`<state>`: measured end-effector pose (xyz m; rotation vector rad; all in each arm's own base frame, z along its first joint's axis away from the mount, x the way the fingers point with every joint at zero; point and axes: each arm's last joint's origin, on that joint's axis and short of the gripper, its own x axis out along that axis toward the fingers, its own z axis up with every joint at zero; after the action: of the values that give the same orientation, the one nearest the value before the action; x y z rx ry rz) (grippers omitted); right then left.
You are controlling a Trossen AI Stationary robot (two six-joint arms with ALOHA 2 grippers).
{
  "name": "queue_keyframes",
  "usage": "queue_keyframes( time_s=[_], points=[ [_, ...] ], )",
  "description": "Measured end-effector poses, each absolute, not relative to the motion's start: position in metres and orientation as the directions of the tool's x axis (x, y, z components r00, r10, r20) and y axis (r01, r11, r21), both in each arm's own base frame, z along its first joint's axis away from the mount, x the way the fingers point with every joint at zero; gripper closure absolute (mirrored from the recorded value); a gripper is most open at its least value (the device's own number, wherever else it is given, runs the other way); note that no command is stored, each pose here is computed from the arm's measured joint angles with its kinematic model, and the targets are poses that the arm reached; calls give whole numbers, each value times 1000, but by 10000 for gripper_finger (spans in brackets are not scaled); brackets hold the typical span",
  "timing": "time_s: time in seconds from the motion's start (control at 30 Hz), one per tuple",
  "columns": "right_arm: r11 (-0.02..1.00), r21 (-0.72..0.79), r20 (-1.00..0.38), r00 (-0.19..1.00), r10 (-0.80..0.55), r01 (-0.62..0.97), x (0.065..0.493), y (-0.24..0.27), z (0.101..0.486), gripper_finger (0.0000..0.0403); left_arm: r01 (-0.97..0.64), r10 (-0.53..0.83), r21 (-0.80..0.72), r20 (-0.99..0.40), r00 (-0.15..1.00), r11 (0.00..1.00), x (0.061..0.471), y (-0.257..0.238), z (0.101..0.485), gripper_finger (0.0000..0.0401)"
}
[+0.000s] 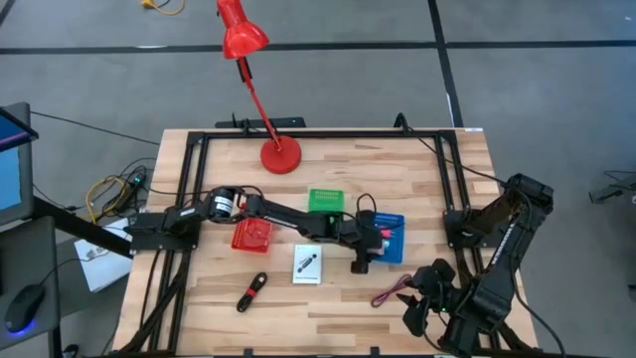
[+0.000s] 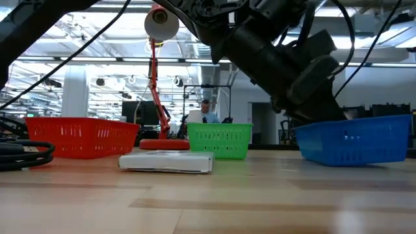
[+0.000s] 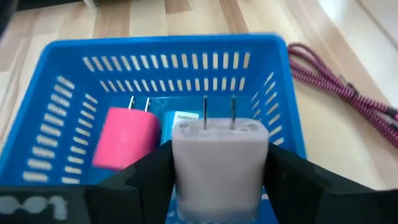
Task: Pick and place items into bin
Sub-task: Put the white charger adapter into the blue bin, then put the purple charger cable into the green bin
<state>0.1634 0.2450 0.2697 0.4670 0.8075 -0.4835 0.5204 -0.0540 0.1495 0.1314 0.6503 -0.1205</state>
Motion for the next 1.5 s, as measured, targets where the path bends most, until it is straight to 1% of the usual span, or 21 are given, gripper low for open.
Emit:
queue_keyframes(
  time_s=[0.3,0.4,0.5,0.6,0.73,0.87,0.97,1.03,1.1,1.2,1.3,1.37,1.5],
  points=[
    [794,207,-770,596,-228,571,163,245,270,228,166,-61,118,-608,792,979,522,-49,152,146],
    [794,207,-770,596,-227,571,163,245,270,228,170,-71,115,-589,805,979,524,-50,158,138],
    [794,207,-770,596,-228,571,163,245,270,228,197,-108,92,-582,806,976,526,-52,164,136],
    [794,207,-770,596,-228,571,163,245,270,228,228,-150,66,-572,806,972,529,-57,176,135],
    [794,207,-770,596,-228,571,163,245,270,228,243,-158,70,-583,797,967,532,-63,195,135],
    [794,207,-770,596,-227,571,163,245,270,228,247,-162,67,-588,792,967,534,-63,234,136],
    [793,211,-770,597,-225,571,163,245,270,228,262,-150,77,-650,745,962,526,-61,268,141],
    [785,232,-768,604,-215,575,164,246,270,228,274,-119,118,-691,713,955,515,-58,289,146],
    [776,267,-764,616,-191,572,168,248,270,228,257,-57,178,-709,703,950,496,-54,307,151],
    [787,300,-751,642,-154,540,177,250,272,228,211,50,239,-764,644,948,465,-48,332,156],
    [800,321,-736,665,-125,506,186,251,274,228,117,151,255,-819,554,960,433,-43,353,158],
    [805,339,-735,671,-97,488,193,251,275,228,73,189,252,-862,470,965,412,-39,362,159],
    [840,293,-777,625,-68,456,205,243,274,228,52,247,274,-922,298,960,375,-34,374,159]
  ],
)
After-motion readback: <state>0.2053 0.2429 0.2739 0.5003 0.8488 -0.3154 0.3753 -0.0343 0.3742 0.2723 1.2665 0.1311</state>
